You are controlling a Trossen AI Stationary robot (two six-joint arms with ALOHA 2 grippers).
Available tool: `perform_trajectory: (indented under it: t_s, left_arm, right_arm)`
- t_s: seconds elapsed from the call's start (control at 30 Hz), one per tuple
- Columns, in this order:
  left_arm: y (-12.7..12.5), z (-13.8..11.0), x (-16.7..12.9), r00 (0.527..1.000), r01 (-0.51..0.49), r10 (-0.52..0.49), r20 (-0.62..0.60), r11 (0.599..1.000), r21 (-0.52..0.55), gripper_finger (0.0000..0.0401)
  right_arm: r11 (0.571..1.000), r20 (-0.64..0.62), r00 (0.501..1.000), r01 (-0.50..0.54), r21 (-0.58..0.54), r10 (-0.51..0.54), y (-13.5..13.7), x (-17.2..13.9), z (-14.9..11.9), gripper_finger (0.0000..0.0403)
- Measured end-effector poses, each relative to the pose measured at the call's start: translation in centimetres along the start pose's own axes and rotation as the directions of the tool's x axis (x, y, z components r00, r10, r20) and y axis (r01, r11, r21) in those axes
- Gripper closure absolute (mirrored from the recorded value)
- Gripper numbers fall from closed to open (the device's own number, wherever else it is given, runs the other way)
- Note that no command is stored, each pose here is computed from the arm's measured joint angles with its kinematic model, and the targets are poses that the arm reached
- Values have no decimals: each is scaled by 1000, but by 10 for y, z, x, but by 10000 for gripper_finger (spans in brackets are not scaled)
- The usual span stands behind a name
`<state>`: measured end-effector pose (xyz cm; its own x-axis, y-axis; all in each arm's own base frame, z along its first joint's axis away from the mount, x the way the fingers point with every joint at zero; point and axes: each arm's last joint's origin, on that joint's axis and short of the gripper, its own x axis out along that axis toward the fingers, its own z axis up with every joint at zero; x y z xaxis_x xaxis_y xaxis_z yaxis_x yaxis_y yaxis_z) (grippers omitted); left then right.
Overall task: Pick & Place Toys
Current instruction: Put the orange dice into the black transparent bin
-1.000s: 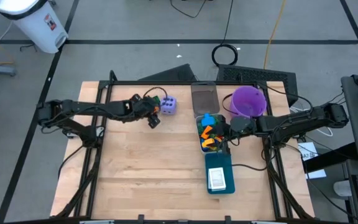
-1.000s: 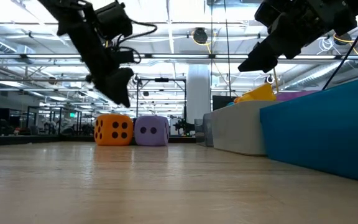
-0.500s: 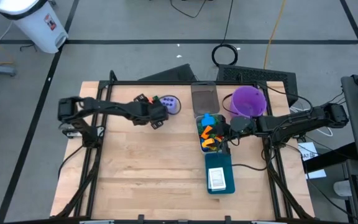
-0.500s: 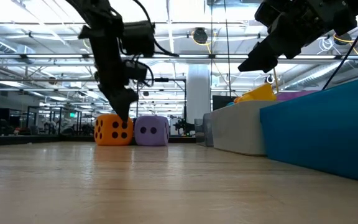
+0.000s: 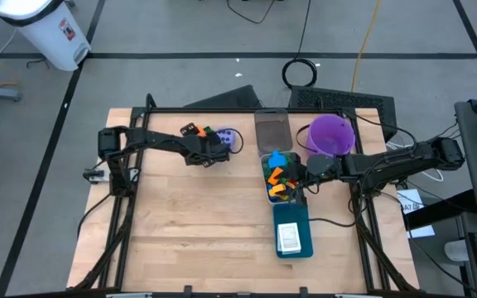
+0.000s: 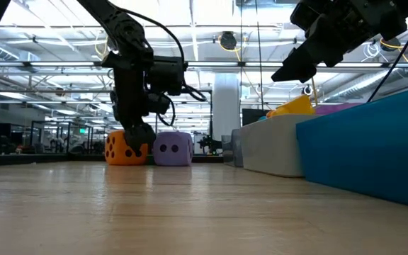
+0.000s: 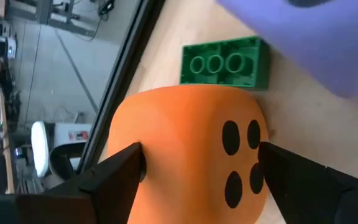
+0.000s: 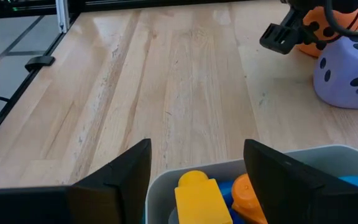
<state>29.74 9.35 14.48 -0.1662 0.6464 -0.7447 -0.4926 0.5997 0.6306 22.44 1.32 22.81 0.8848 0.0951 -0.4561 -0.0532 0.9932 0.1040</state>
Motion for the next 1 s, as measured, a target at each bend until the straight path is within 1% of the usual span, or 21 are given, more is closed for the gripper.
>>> perform_trajectory:
  t_s: [0.07,0.17,0.37,0.4,0.7,0.8,0.87,1.0]
  left_arm:
    - [-1,0,2,1000,-4,4,-7,1000,-14,94]
    - [-1,0,2,1000,-4,4,-8,1000,-19,128]
    - [-2,-1,2,1000,3,-3,-12,1000,-14,232]
    - [-2,-1,2,1000,3,-3,-12,1000,-14,243]
    - [-3,-3,0,1000,-6,6,-15,1000,-1,244]
    - [-1,-3,-8,999,-19,20,-29,1000,23,244]
    - [2,-1,-18,998,-7,9,-56,999,42,244]
    - [6,12,-43,999,32,-31,-27,999,42,245]
  right_arm:
    - [1000,0,1000,0,0,0,0,0,0,174]
    - [1000,0,1000,0,0,0,0,0,0,174]
    - [1000,0,1000,0,0,0,0,0,0,174]
    - [1000,0,1000,0,0,0,0,0,0,174]
    - [1000,-1,1000,0,0,0,0,0,0,174]
    - [1000,-1,1000,0,0,0,0,0,0,174]
    - [1000,-1,1000,0,0,0,0,0,0,174]
    - [1000,-1,1000,0,0,0,0,0,0,174]
